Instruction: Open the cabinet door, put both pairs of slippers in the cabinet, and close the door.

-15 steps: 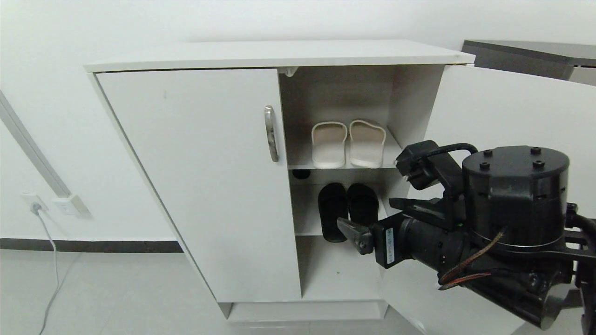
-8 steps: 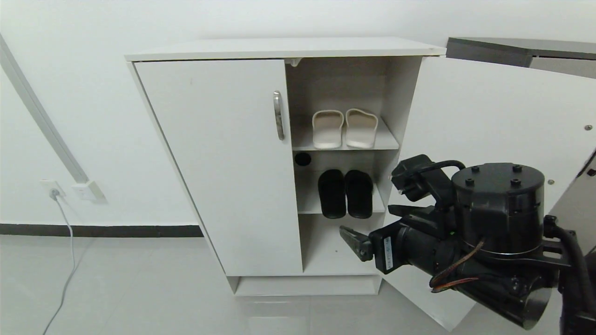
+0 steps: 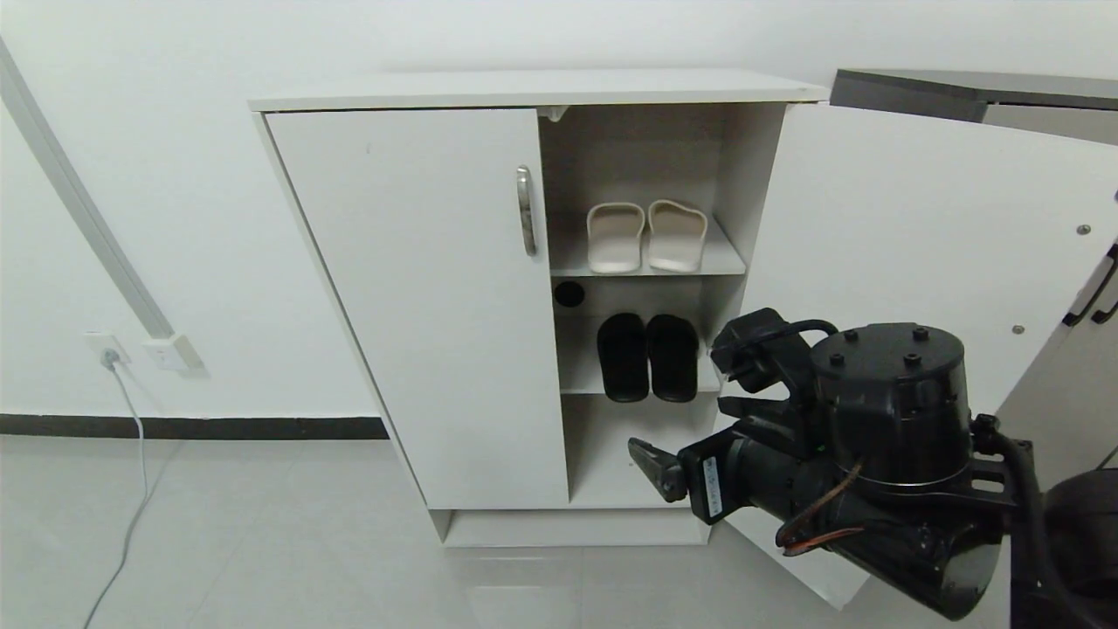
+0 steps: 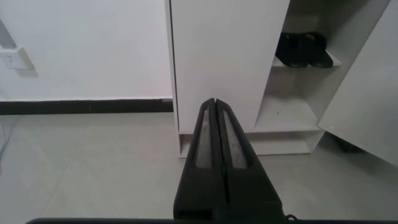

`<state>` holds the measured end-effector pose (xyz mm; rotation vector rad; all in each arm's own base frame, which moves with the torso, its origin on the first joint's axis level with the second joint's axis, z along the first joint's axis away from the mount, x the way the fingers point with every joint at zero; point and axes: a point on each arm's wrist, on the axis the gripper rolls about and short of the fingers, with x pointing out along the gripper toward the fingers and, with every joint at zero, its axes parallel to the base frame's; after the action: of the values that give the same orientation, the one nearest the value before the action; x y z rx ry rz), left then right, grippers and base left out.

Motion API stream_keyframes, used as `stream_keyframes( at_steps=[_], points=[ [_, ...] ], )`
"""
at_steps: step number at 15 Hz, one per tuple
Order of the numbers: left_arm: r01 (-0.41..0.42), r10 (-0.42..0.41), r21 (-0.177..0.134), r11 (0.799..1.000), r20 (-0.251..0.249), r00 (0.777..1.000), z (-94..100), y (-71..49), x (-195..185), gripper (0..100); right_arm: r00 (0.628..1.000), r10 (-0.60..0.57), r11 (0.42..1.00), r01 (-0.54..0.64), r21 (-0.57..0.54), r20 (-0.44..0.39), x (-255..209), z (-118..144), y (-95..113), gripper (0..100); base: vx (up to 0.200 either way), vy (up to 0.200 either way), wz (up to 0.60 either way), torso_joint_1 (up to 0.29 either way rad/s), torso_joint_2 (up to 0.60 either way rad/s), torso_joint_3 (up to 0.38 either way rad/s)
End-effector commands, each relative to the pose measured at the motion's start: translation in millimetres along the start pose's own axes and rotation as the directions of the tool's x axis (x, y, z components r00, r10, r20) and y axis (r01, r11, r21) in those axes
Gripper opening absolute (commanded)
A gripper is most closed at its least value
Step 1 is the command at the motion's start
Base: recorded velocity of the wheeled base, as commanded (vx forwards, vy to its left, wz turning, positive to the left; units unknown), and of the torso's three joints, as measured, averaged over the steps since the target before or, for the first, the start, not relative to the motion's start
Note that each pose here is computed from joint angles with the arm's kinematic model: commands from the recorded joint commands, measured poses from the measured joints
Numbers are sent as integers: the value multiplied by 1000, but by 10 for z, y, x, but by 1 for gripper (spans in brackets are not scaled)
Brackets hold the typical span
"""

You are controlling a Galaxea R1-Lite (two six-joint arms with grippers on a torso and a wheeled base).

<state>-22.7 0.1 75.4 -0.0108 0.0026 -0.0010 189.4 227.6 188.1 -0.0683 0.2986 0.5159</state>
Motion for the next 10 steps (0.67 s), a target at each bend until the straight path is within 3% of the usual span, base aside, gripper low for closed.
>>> stream_keyframes(
  at_steps=[1, 10],
  points=[
    [-1, 1, 0, 1000, -2, 1000, 0, 0, 1, 0, 1000, -3, 1000, 3, -5, -13, 45, -40, 11, 100, 0, 0, 0, 0, 0, 0],
    [-1, 1, 3, 1000, -2, 1000, 0, 0, 1, 0, 1000, -11, 1000, 11, -9, -18, 71, -62, 2, 100, 0, 0, 0, 0, 0, 0]
  ],
)
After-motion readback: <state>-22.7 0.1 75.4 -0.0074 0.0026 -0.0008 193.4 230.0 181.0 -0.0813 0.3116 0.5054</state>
